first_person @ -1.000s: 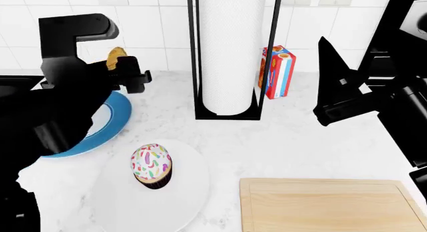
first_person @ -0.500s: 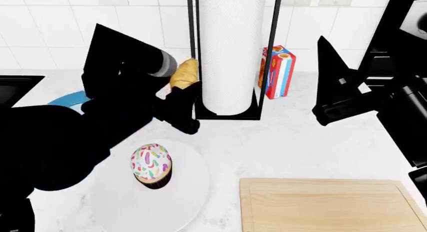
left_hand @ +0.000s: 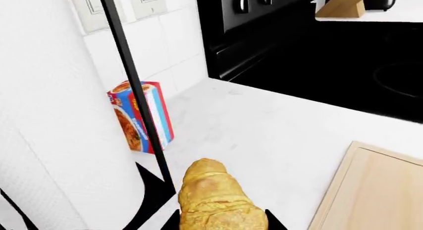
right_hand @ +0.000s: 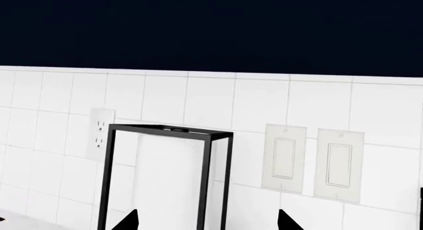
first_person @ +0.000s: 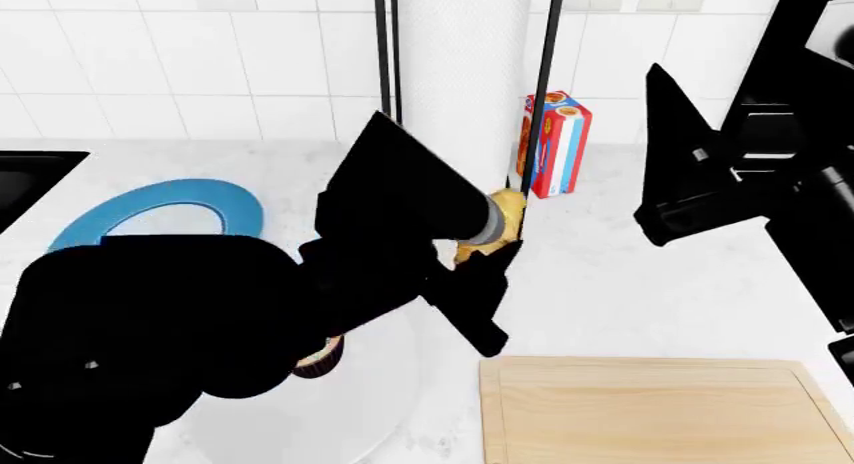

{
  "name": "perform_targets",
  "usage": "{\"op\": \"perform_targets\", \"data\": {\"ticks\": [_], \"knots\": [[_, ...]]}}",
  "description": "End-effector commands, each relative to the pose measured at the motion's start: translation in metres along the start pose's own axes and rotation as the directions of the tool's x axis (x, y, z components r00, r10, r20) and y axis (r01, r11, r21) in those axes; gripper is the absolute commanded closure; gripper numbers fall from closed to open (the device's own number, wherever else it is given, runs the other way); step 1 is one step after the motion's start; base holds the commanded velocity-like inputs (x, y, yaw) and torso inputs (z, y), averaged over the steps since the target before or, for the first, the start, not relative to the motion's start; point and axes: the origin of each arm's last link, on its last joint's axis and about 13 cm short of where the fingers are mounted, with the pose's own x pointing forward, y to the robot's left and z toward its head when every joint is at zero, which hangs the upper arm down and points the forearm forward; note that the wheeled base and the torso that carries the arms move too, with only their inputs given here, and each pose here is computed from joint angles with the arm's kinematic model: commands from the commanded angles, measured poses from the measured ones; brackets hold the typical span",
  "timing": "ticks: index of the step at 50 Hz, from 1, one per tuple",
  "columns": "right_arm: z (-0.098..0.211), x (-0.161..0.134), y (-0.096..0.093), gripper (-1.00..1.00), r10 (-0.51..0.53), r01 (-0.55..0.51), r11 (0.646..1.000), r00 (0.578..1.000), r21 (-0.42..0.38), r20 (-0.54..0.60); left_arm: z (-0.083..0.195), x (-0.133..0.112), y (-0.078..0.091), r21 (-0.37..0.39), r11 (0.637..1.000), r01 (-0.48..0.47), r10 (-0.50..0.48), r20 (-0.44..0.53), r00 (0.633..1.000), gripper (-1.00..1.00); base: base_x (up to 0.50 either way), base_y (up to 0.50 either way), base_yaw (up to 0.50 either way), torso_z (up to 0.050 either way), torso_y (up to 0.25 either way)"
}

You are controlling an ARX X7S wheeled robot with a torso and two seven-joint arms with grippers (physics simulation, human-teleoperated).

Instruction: From the different types of pastries on the counter, select a croissant and place it on the cutting board. Then retrieve a jar of jam from the cabinet and place it alongside the croissant on the cutting board.

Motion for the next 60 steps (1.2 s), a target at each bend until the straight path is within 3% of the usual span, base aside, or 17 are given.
{"op": "perform_targets", "data": {"ticks": [1, 17, 32, 60], "knots": [[0.001, 0.001, -0.001, -1.00, -0.002, 0.002, 1.000, 1.000, 0.004, 0.003, -0.009, 0.016, -0.010, 0.006, 0.997, 0.079, -0.078, -0.077, 0.994, 1.00, 0.00, 0.00, 0.00, 0.000, 0.000], [0.001, 0.000, -0.001, -1.00, -0.005, 0.005, 1.000, 1.000, 0.005, 0.004, -0.023, 0.024, -0.027, 0.079, 0.982, 0.173, -0.155, -0.190, 0.969, 1.00, 0.00, 0.00, 0.00, 0.000, 0.000], [0.002, 0.000, -0.002, -1.00, -0.007, 0.007, 1.000, 1.000, 0.005, 0.006, -0.032, 0.026, -0.035, 0.100, 0.964, 0.248, -0.216, -0.261, 0.941, 1.00, 0.00, 0.00, 0.00, 0.000, 0.000], [-0.002, -0.001, -0.003, -1.00, -0.012, 0.012, 1.000, 1.000, 0.013, 0.003, -0.046, 0.031, -0.047, 0.126, 0.933, 0.337, -0.284, -0.318, 0.905, 1.00, 0.00, 0.00, 0.00, 0.000, 0.000]]}}
